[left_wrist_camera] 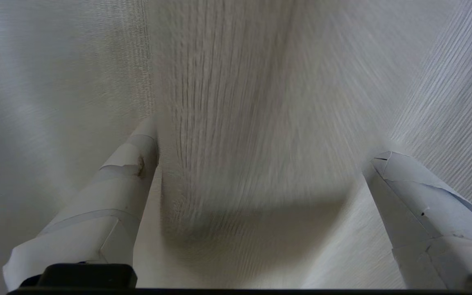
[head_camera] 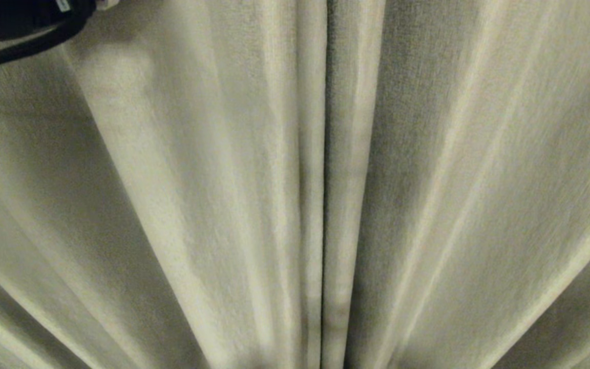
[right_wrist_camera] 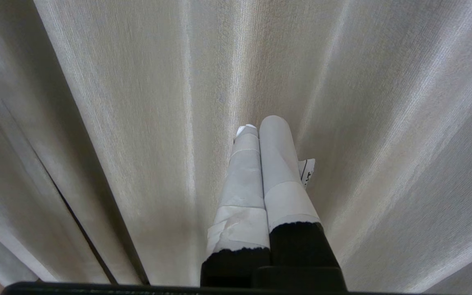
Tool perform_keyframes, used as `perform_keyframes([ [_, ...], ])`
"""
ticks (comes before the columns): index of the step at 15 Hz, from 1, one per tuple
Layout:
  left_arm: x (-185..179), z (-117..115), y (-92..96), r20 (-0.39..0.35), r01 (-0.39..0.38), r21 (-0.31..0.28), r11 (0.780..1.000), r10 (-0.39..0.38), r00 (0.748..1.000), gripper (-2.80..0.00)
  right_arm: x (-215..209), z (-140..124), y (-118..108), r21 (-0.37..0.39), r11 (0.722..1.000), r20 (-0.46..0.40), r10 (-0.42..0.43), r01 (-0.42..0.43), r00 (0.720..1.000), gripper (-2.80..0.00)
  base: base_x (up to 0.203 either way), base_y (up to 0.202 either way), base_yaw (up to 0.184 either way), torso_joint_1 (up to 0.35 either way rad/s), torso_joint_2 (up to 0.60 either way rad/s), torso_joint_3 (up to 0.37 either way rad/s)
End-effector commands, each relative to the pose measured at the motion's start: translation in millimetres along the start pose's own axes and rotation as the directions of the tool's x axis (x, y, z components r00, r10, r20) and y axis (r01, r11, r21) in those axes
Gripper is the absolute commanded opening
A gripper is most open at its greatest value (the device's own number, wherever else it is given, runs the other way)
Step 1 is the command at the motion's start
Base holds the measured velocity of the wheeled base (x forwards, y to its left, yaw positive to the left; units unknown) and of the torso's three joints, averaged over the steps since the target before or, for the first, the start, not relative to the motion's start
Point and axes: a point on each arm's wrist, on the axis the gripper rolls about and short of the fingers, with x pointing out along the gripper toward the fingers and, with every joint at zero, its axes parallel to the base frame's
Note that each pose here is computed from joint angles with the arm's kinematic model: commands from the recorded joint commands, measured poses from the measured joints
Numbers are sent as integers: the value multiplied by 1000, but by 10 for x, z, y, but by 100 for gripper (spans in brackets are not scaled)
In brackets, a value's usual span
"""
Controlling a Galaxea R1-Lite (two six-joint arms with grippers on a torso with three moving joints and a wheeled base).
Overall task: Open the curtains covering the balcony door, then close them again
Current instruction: Pull the outer curtains open on both sides
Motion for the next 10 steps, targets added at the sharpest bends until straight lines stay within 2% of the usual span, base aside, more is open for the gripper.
perform_keyframes([
  [1, 211, -51, -41, -20, 9, -44, 999, -10, 1000, 0, 1, 0, 0, -1, 1000, -1, 2, -2, 1000, -280, 0, 0, 0, 0, 0, 0],
  [4, 243, -66, -79, -24, 33, -45, 998, -34, 999, 0, 1, 0, 0, -1, 1000, -1, 2, -2, 1000, -280, 0, 0, 0, 0, 0, 0],
  [5, 243, -61, -87, -16, 38, -46, 998, -39, 999, -280, 1, 0, 0, -1, 1000, -1, 2, -2, 1000, -280, 0, 0, 0, 0, 0, 0],
  [10, 203, -24, -102, -1, 46, -42, 998, -46, 999, -280, 1, 0, 0, -1, 1000, -1, 2, -2, 1000, -280, 0, 0, 0, 0, 0, 0],
])
